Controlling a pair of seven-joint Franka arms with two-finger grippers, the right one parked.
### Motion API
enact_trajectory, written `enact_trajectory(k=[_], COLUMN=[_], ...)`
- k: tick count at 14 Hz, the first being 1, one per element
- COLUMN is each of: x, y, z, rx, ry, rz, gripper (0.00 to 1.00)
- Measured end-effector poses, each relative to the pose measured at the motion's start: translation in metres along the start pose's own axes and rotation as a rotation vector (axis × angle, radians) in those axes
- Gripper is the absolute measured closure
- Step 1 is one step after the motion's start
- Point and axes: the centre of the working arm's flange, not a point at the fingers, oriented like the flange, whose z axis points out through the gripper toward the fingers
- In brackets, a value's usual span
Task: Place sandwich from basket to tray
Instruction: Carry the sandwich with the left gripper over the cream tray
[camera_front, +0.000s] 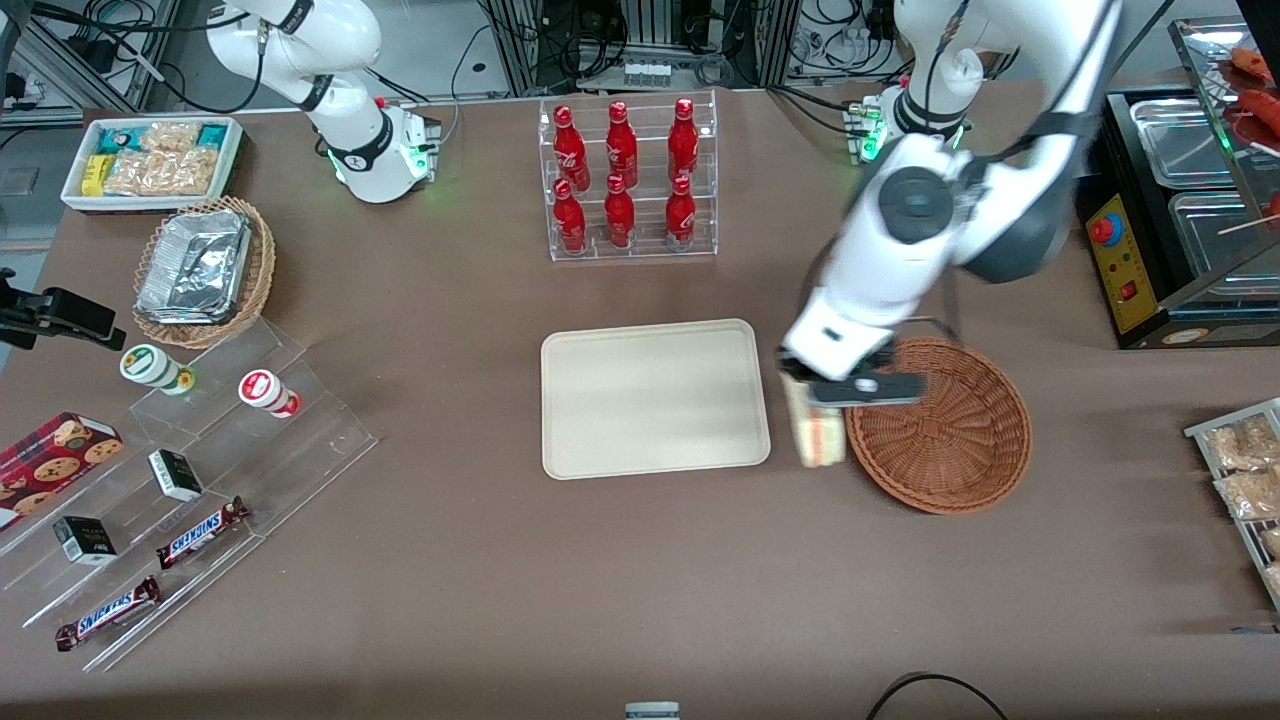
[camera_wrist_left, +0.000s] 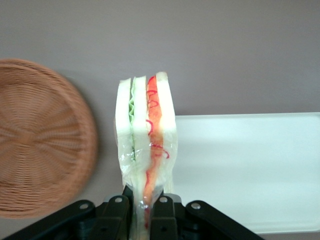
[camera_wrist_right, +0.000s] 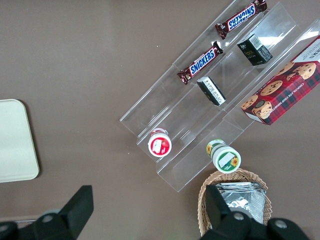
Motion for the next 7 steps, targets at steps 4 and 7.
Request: enact_trajectory(k=[4,7], x=[-0.024,-0.042], y=[0.086,0.121], z=[0.050,0.097], rx=[-0.021,-0.035], ry=[-0.059,-0.090], rz=[0.049,0.083], gripper=[0.85,0.85])
